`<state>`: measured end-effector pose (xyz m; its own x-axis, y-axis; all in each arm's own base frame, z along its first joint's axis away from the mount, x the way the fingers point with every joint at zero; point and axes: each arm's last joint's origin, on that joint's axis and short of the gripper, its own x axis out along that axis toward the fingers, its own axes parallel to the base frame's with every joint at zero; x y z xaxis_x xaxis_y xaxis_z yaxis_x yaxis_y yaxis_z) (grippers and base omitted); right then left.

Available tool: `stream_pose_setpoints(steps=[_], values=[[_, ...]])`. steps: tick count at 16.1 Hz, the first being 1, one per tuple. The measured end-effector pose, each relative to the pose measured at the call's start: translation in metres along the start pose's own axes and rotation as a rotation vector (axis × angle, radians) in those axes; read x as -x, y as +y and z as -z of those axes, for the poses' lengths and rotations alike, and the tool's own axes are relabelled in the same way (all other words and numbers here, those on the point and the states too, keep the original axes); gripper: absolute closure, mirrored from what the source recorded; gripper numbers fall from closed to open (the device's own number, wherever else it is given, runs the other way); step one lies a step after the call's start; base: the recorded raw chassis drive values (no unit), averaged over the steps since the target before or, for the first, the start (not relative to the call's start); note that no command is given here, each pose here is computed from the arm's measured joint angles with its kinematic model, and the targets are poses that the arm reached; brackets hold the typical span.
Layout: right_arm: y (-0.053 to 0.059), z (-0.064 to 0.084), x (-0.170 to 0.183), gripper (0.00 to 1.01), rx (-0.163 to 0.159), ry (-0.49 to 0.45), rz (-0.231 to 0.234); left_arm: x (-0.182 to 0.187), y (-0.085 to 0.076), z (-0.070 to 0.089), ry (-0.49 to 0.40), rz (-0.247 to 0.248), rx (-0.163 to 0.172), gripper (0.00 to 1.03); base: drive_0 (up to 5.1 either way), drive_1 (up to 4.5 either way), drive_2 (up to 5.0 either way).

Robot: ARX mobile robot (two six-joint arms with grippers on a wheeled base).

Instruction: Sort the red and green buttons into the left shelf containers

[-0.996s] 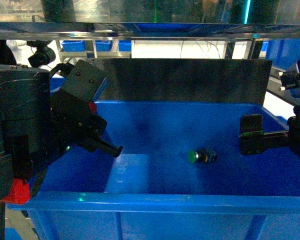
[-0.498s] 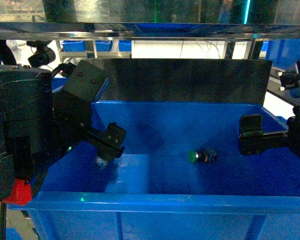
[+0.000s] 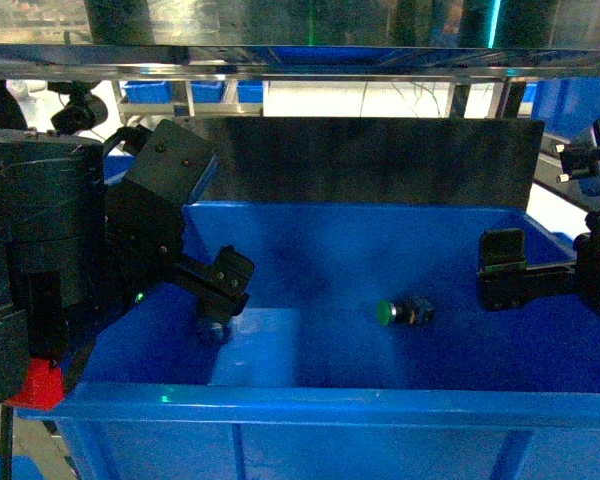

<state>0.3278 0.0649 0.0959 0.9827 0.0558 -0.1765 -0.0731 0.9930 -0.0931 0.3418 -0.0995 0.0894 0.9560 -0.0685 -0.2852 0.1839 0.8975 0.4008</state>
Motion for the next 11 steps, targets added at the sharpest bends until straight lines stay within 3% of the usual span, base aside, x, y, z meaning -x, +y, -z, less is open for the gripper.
stream_pose_setpoints(steps=[11], values=[[0.0000, 0.0000, 0.0000, 0.03, 0.000, 0.000, 0.000, 0.0000, 0.0000, 0.0000, 0.000, 0.000, 0.000, 0.05, 0.0, 0.00, 0.0]])
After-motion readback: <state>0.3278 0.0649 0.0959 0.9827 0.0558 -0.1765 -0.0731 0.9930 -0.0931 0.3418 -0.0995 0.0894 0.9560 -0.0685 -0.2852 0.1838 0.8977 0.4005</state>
